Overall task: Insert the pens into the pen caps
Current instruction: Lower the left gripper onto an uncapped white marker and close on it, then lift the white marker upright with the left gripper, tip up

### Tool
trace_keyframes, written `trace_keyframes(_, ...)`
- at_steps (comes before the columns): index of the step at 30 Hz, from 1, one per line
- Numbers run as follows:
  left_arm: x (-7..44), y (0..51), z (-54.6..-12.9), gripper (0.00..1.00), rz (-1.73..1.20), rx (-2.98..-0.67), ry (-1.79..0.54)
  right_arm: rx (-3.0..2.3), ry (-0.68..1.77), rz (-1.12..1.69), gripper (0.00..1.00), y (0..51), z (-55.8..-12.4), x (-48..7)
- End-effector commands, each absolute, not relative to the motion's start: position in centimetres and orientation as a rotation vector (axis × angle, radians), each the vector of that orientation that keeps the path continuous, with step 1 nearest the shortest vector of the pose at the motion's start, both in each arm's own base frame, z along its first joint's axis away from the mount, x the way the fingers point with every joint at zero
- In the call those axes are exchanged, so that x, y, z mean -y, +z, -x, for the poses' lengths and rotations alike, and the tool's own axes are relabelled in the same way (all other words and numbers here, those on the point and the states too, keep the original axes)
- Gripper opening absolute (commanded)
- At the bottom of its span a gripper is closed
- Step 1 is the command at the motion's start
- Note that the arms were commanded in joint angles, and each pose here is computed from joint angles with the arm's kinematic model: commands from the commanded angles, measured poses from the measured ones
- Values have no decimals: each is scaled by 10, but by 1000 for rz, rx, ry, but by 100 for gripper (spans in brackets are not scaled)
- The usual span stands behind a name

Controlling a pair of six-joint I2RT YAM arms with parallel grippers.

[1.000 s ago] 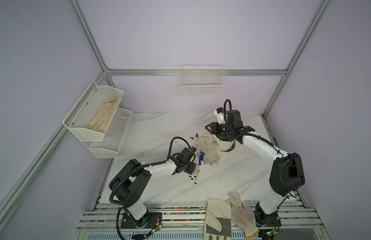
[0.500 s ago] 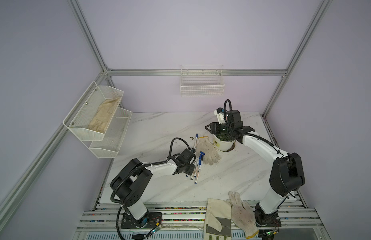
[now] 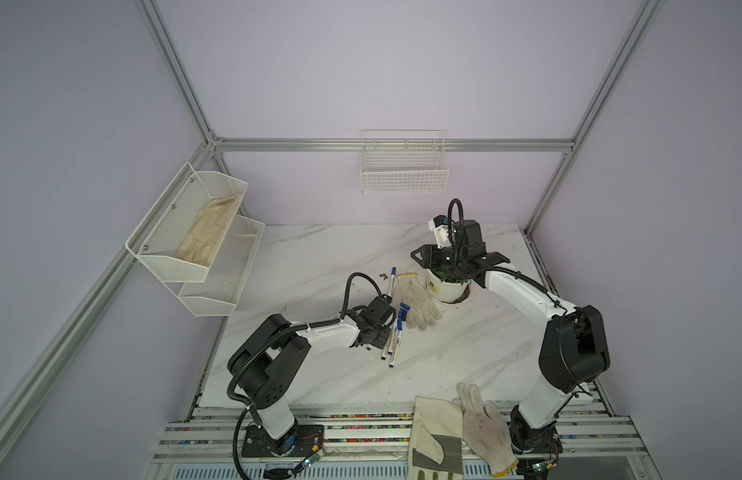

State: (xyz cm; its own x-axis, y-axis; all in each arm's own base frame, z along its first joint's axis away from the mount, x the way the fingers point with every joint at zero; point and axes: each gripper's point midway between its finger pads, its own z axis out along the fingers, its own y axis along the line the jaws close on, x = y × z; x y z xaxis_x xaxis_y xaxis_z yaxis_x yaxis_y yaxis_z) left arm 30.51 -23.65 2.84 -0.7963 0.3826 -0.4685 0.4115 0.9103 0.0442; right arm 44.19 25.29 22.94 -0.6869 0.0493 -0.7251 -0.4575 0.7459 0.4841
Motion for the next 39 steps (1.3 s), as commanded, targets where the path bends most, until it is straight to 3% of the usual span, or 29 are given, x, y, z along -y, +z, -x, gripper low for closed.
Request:
trace_keyframes(1, 222, 15, -302, 8, -557, -2673, 30, -2166, 840, 310, 45, 240, -441, -251)
trace_keyframes(4, 232, 24, -309, 0, -544, -2646, -18, -2166, 840, 309, 45, 240, -441, -251)
trace_keyframes(7, 244, 51, -326, 0, -465, -2564, -110, -2161, 846, 315, 45, 243, -440, -252)
trace_keyframes(14, 262, 166, -379, 0, -230, -2137, -422, -2129, 916, 375, 45, 252, -429, -261)
trace_keyframes(19, 274, 217, -391, 0, -234, -1908, -534, -2083, 1005, 504, 45, 263, -410, -282)
trace_keyframes(25, 289, 237, -392, 0, -300, -1818, -590, -2016, 1060, 645, 46, 278, -387, -302)
trace_keyframes(33, 298, 248, -388, 0, -329, -1764, -662, -2037, 1076, 613, 45, 276, -398, -308)
trace_keyframes(39, 296, 249, -385, 0, -311, -1745, -680, -2021, 1113, 630, 27, 279, -395, -312)
